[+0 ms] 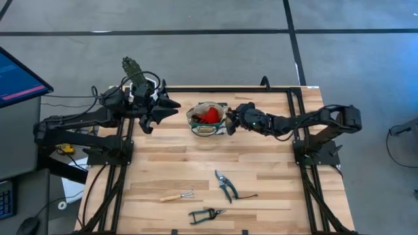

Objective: Pick & Place Garden tools in Gardening bag
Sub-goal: Put the trowel into the side pocket of the gardening bag, then put the hand rake into the side pocket of the gardening bag

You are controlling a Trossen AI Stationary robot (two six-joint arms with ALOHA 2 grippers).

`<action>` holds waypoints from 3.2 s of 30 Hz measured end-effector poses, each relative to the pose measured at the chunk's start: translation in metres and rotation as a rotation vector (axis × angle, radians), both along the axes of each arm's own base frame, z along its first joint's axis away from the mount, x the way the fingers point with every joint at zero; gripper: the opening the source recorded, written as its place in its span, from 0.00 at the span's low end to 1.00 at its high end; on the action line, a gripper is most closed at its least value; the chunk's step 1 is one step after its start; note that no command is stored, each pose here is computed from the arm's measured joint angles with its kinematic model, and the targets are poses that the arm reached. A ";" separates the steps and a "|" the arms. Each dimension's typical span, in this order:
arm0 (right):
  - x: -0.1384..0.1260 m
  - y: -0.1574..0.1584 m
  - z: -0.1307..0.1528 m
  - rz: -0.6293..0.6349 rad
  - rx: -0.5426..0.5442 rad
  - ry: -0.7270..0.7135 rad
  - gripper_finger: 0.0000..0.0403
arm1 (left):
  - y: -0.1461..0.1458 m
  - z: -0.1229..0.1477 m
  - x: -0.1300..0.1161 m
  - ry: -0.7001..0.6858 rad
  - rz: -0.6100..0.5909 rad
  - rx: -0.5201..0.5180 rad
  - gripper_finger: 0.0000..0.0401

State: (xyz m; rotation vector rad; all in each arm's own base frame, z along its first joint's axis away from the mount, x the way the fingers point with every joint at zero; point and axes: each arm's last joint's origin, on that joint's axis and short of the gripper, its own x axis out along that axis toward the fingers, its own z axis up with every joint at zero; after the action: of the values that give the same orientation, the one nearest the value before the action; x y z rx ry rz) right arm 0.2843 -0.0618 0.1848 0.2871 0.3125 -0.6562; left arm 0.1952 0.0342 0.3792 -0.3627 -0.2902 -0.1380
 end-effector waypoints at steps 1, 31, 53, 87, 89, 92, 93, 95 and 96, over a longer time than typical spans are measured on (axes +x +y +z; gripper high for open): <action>0.000 0.000 0.001 0.011 0.004 -0.005 0.17 | 0.000 0.000 0.000 0.000 0.000 0.000 0.29; -0.053 0.006 0.051 0.054 0.080 0.018 0.17 | 0.000 -0.003 0.001 0.034 0.000 -0.007 0.29; -0.033 -0.002 0.026 0.105 0.196 0.037 0.00 | 0.000 -0.004 0.001 0.041 0.000 -0.009 0.29; -0.057 0.024 0.095 0.141 0.327 0.212 0.00 | -0.001 -0.012 -0.004 0.157 -0.012 -0.036 0.29; -0.064 0.029 0.106 0.158 0.330 0.221 0.00 | -0.002 -0.015 -0.006 0.189 -0.013 -0.043 0.29; -0.072 0.039 0.121 0.205 0.320 0.182 0.00 | -0.003 -0.018 -0.009 0.240 -0.018 -0.053 0.29; -0.074 0.043 0.125 0.217 0.323 0.163 0.00 | -0.004 -0.020 -0.009 0.257 -0.024 -0.056 0.29; -0.078 0.049 0.129 0.225 0.336 0.130 0.00 | -0.008 -0.021 -0.009 0.269 -0.042 -0.056 0.29; -0.081 0.052 0.132 0.228 0.341 0.114 0.00 | -0.010 -0.021 -0.008 0.268 -0.053 -0.051 0.29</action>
State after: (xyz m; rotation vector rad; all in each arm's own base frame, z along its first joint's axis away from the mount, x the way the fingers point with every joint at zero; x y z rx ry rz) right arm 0.2038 -0.0094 0.3165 0.5321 0.5600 -0.3920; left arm 0.1868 0.0245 0.3583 -0.4347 -0.0192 -0.1325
